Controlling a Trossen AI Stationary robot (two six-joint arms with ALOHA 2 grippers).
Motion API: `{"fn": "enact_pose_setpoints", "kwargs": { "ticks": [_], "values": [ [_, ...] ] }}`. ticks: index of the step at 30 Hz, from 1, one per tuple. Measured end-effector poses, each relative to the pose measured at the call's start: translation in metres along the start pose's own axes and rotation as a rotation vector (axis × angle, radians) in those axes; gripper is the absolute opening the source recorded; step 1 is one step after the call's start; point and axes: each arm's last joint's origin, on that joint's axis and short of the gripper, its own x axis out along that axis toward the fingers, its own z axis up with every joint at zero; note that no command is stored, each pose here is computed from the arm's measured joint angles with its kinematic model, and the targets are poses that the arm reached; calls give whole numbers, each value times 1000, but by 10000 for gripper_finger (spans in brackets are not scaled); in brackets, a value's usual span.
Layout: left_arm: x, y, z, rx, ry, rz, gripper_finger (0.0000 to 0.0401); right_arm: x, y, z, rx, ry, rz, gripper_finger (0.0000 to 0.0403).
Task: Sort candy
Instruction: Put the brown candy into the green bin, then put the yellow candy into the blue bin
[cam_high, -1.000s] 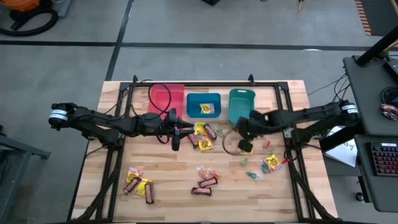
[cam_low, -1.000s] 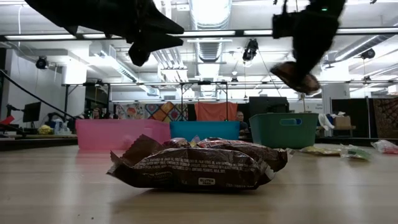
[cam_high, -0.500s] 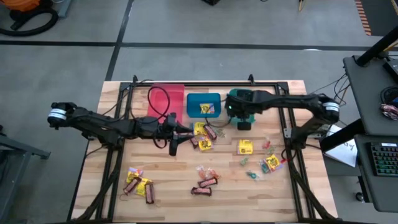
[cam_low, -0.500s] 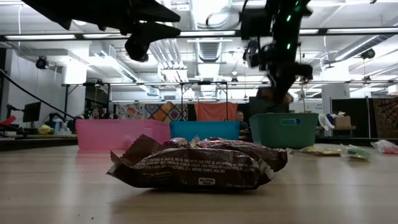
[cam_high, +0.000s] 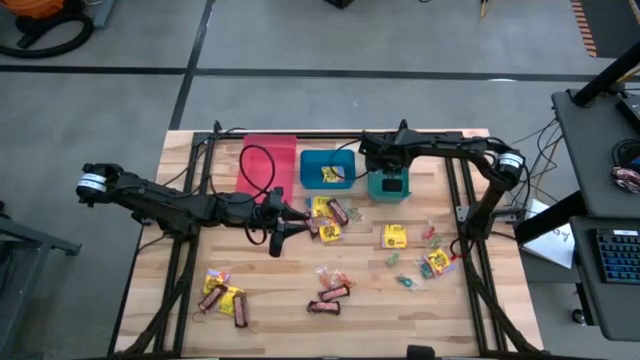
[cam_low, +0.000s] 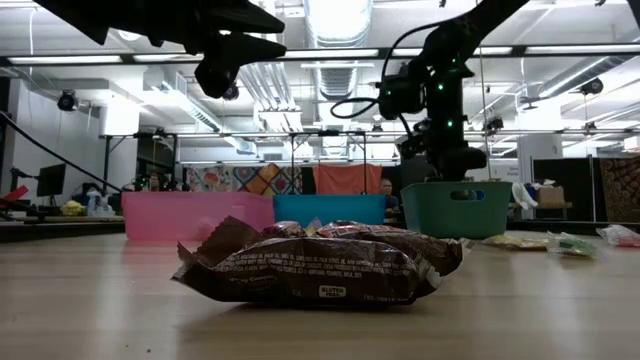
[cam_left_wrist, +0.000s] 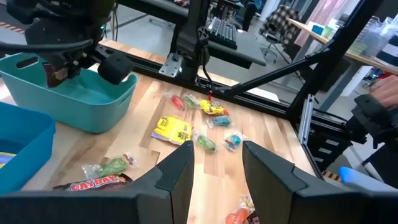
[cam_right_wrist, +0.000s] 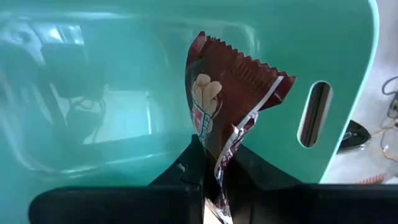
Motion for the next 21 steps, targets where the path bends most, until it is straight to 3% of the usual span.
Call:
{"fn": "enact_pose_setpoints", "kwargs": {
  "ticks": [8,21],
  "values": [
    [0,1,-2,3,21,8,121,1,-4,0,23,-15,-10,38],
    [0,2,-4,6,42,16,121,0,-5,2,72,-37,-19,121]
  ]
}}
